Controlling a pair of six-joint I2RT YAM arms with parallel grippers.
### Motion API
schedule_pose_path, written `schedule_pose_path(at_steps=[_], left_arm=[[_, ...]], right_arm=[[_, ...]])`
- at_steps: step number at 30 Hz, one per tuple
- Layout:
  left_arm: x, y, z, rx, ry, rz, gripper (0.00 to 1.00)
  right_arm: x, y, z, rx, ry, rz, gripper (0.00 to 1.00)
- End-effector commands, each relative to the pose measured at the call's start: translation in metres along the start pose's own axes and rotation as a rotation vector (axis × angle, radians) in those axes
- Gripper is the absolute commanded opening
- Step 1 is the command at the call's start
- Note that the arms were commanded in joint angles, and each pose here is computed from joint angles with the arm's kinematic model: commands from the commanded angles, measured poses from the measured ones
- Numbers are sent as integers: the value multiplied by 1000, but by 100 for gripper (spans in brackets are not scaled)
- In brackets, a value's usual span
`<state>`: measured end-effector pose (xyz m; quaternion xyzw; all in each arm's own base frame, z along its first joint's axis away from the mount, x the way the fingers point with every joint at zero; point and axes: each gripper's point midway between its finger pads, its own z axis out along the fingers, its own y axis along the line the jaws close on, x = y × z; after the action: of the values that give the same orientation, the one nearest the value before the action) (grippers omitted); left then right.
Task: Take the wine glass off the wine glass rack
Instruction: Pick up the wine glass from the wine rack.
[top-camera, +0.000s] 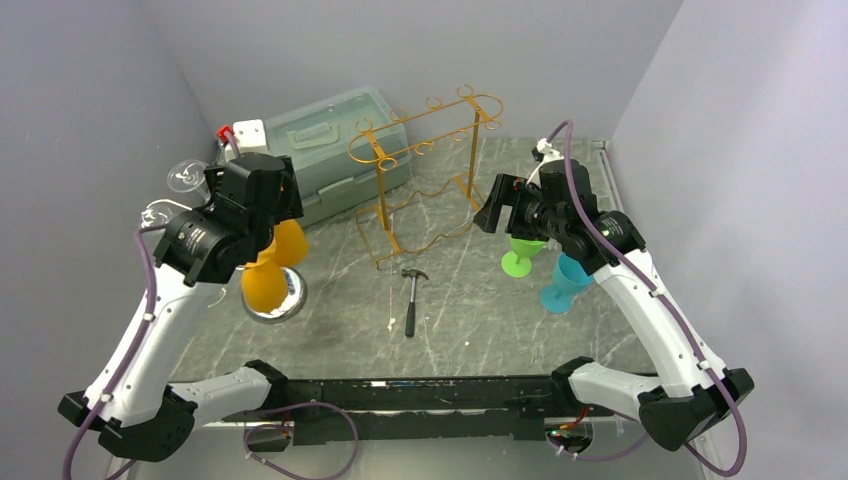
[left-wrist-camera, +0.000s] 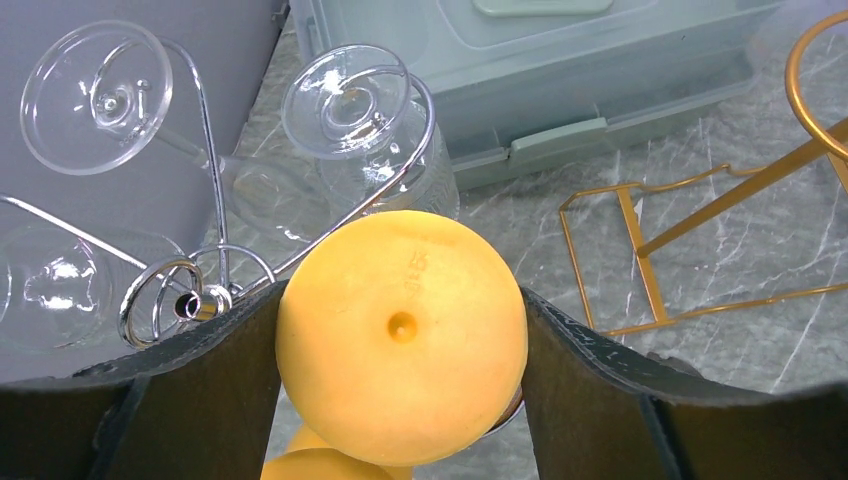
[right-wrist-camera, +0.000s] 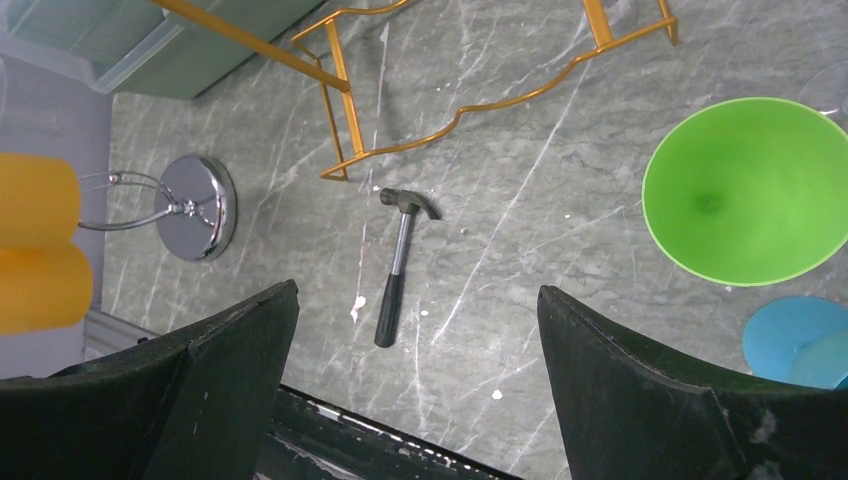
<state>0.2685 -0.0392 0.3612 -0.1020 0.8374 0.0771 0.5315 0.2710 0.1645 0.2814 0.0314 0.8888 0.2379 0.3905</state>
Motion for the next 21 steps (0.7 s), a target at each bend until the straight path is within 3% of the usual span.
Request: schedule_pose_path(at_steps=[1,21], left_arm=[[-20,6,-1,-25,-95,-59,61],[-32,-11,8,23,-144,-64,61]], right_arm=[[-18,9,-3,-20,-68,-12,92],[-18,16,0,-40,-69,-22,92]])
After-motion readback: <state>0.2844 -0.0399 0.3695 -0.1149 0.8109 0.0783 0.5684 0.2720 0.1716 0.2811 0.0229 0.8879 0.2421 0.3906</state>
